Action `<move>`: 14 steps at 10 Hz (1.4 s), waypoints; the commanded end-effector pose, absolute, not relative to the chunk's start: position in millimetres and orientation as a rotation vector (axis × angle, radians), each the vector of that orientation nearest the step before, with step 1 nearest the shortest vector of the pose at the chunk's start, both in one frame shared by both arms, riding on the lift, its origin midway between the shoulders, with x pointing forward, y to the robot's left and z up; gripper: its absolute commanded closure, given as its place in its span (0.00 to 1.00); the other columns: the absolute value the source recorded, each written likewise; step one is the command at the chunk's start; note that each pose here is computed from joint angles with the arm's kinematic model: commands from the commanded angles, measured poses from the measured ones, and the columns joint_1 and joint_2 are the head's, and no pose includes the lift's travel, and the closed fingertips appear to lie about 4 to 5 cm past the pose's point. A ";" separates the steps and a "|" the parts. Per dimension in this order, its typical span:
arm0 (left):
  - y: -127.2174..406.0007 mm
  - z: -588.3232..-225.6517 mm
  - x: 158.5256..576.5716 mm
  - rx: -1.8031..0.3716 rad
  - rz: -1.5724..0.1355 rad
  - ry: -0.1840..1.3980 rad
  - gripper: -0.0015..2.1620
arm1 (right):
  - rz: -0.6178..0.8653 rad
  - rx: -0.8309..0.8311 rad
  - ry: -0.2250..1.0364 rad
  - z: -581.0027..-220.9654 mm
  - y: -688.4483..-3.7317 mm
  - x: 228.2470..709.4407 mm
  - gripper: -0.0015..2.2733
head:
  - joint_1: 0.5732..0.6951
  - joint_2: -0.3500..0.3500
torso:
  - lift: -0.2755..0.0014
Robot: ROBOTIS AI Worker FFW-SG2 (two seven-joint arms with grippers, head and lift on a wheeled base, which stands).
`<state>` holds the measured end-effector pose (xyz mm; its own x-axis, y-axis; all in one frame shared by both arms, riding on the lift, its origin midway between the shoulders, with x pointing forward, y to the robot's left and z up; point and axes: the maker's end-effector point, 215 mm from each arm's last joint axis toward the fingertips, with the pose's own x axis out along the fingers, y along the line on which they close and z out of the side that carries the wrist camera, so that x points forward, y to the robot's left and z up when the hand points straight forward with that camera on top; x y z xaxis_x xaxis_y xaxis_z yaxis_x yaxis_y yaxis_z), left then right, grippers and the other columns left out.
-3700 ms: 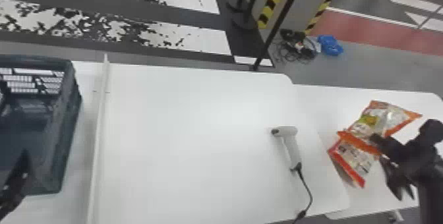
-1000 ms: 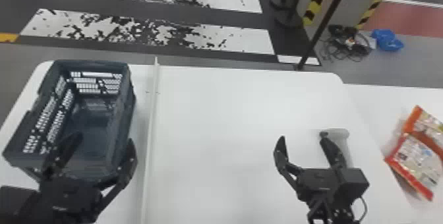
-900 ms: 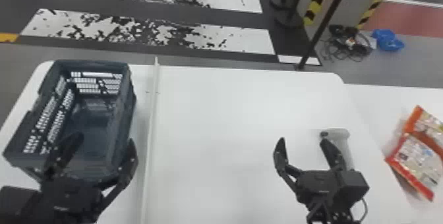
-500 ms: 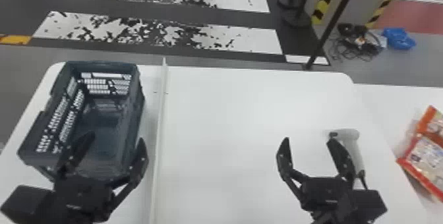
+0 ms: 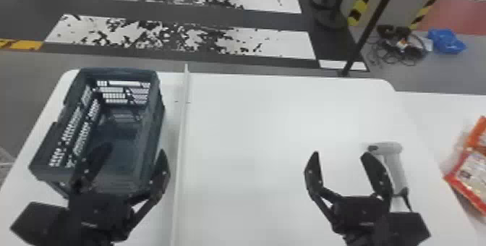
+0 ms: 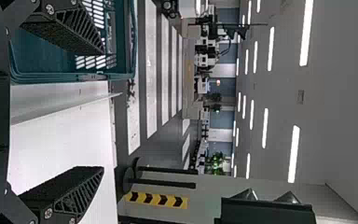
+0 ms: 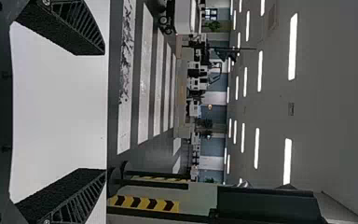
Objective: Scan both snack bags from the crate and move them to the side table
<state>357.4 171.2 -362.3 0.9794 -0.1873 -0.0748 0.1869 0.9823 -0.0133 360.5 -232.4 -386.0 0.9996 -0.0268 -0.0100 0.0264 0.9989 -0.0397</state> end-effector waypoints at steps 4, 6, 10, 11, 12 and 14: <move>169.3 -361.1 359.2 -0.011 -0.187 0.071 0.06 | -0.033 -0.040 0.030 -392.4 -234.8 360.2 0.01 | 1.00 0.36 | 0.72; 169.8 -361.0 358.8 -0.008 -0.186 0.071 0.06 | -0.043 -0.043 0.030 -392.2 -237.4 360.1 0.01 | 1.00 0.35 | 0.72; 169.4 -360.4 359.5 -0.007 -0.182 0.070 0.06 | -0.064 -0.042 0.042 -395.6 -242.6 360.9 0.01 | 1.00 0.33 | 0.72; 169.4 -361.2 359.3 -0.007 -0.182 0.071 0.06 | -0.064 -0.042 0.050 -397.8 -242.8 361.4 0.01 | 1.00 0.33 | 0.72; 169.4 -362.0 359.1 -0.006 -0.182 0.073 0.06 | -0.064 -0.043 0.054 -399.1 -242.8 361.9 0.01 | 1.00 0.33 | 0.72; 169.7 -361.2 359.3 -0.006 -0.180 0.071 0.06 | -0.064 -0.042 0.056 -399.5 -243.1 362.5 0.01 | 1.00 0.33 | 0.72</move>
<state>359.3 169.7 -361.7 0.9812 -0.1792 -0.0710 0.1787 0.9838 -0.0128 362.0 -243.1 -399.9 0.9963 -0.0650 -0.0554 0.0626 0.9971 -0.0439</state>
